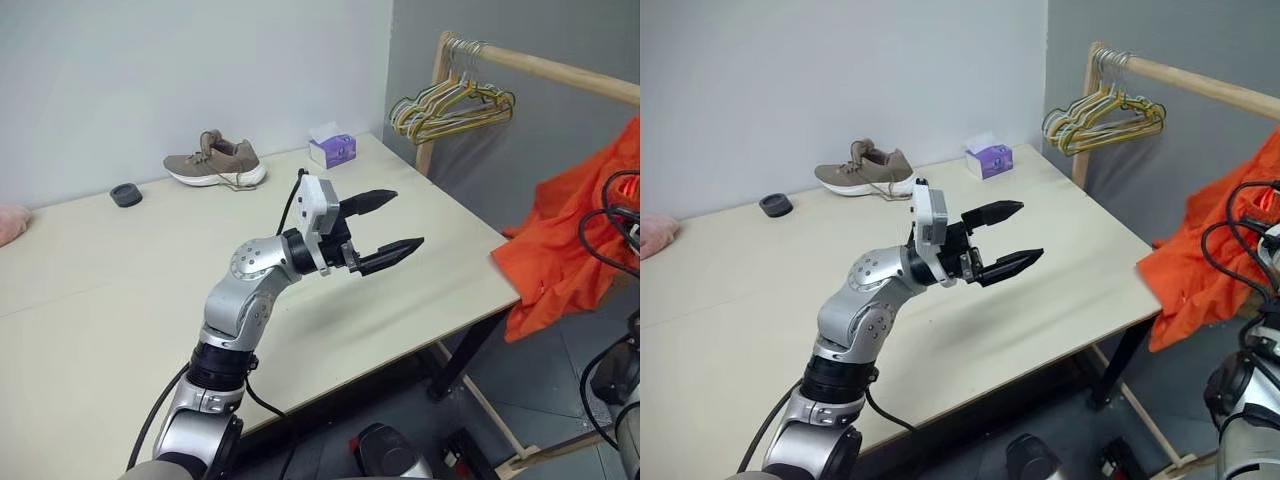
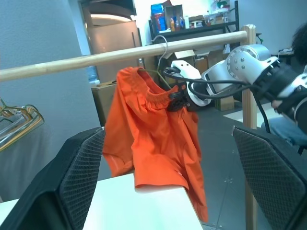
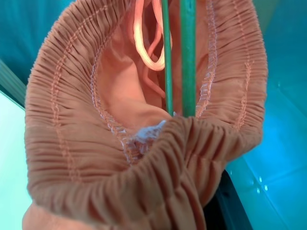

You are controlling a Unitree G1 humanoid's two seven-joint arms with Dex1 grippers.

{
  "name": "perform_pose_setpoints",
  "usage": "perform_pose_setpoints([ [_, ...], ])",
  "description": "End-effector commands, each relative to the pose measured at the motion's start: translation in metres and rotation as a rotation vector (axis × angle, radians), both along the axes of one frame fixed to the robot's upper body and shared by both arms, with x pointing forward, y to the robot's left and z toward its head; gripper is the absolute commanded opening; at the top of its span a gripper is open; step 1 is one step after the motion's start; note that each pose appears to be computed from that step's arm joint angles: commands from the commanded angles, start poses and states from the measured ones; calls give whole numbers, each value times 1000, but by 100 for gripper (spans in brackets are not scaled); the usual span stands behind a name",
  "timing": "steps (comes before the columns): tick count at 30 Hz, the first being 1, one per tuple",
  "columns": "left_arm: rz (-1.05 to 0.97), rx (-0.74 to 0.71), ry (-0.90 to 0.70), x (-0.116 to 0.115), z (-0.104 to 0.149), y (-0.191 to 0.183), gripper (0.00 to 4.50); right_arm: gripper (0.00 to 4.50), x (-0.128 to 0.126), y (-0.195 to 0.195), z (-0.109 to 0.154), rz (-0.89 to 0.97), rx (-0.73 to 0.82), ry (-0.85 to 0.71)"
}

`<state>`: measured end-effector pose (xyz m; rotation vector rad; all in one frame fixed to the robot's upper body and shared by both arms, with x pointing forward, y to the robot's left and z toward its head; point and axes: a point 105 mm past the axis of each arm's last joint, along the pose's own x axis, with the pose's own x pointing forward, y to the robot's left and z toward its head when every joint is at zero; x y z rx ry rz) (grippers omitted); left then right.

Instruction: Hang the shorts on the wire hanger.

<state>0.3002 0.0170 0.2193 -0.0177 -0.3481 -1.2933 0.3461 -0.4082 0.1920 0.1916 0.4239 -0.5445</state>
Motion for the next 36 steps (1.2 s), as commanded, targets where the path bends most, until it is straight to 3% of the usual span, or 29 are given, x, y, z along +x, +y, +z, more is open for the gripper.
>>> perform_pose_setpoints([
  [1,-12,-24,-47,-3,9,-4,447,0,2,-1,9,0,86,-16],
  [8,-32,-48,-50,-5,11,-13,447,0,-1,9,-7,17,154,41],
  [13,-48,-50,-49,-7,13,-16,447,0,-2,9,6,7,112,-46],
  [18,-70,-58,-47,-10,14,-21,450,148,-12,19,27,-20,92,-177],
  [26,-72,-53,-45,-9,14,-21,450,436,-35,32,55,-91,129,-332],
  [28,-73,-49,-45,-9,14,-21,450,448,-37,38,61,-86,113,-357],
  [36,-72,-61,-41,-7,15,-21,450,448,-42,55,117,-48,-309,-498],
])
